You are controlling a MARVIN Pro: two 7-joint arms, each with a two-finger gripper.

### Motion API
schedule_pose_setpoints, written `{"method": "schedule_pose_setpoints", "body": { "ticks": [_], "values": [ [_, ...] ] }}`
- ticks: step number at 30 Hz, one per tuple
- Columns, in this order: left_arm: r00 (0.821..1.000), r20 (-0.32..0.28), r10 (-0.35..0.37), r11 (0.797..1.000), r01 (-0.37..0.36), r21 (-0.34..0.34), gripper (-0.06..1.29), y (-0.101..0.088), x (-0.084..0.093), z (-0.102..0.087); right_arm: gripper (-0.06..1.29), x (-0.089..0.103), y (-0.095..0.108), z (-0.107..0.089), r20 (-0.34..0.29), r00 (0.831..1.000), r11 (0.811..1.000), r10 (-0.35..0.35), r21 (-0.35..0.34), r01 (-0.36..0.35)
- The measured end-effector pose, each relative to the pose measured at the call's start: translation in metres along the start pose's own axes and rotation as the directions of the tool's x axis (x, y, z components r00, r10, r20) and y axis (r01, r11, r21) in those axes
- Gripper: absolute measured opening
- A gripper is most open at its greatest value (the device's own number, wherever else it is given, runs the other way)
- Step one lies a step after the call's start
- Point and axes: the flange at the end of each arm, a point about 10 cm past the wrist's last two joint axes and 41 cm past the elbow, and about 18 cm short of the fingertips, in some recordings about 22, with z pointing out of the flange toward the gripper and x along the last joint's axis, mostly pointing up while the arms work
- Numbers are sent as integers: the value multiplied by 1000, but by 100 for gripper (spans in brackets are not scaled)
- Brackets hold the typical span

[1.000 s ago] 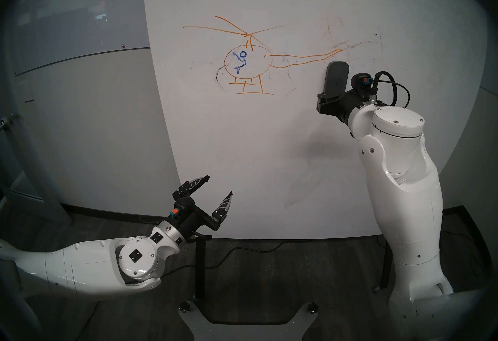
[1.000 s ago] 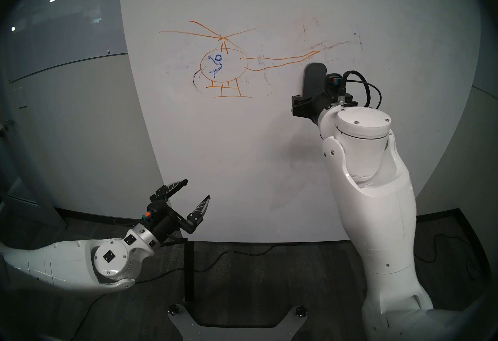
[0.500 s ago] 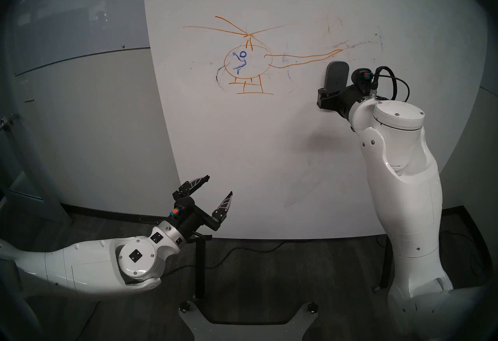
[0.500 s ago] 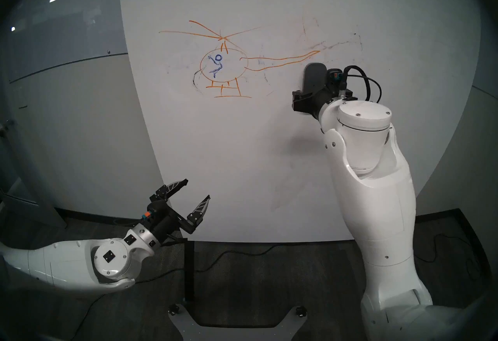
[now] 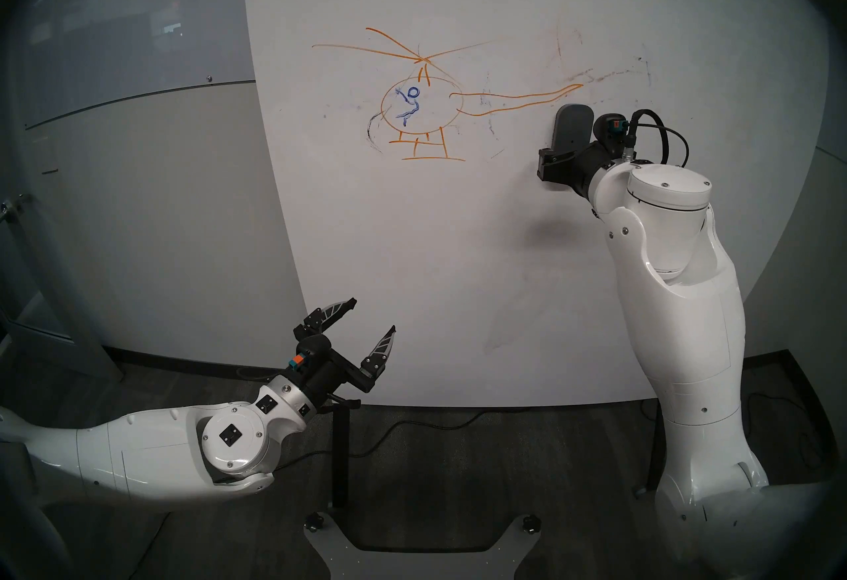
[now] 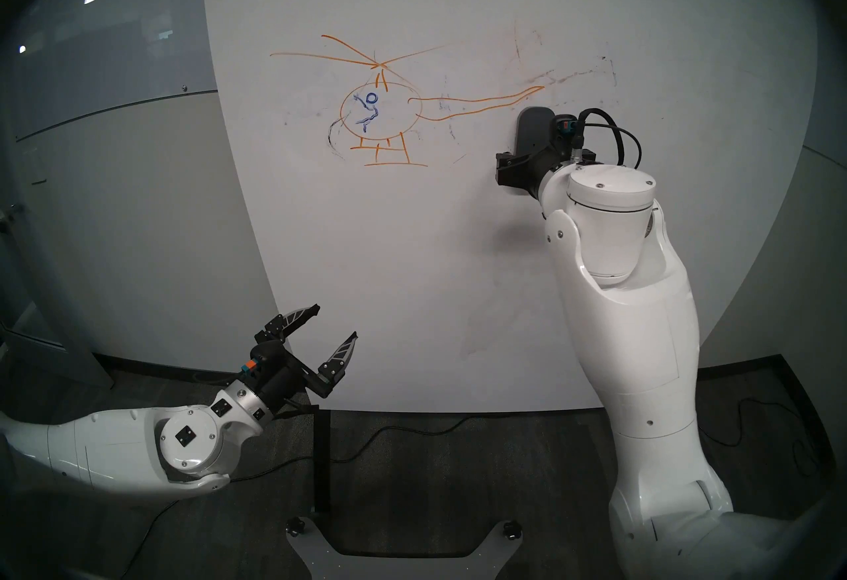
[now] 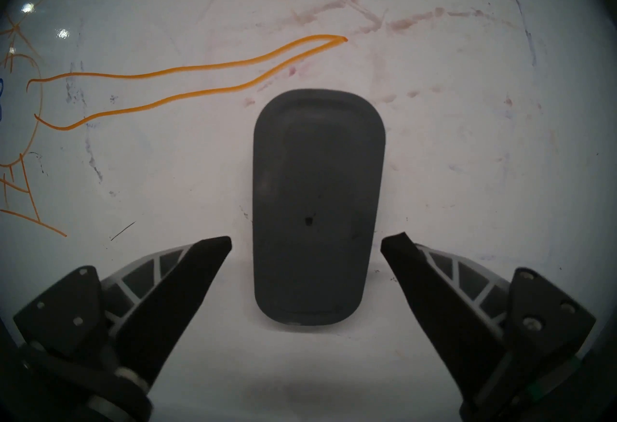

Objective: Erase all marks on the whiteboard with the eraser

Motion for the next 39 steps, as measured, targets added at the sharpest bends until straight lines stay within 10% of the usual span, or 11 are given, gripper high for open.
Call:
{"method": "schedule_pose_setpoints", "body": {
  "ticks": [39],
  "values": [
    [1000, 0, 0, 1000, 0, 0, 123, 0, 0, 0, 123, 7, -5, 3, -24, 1000, 1000, 0, -19, 0]
  ]
}}
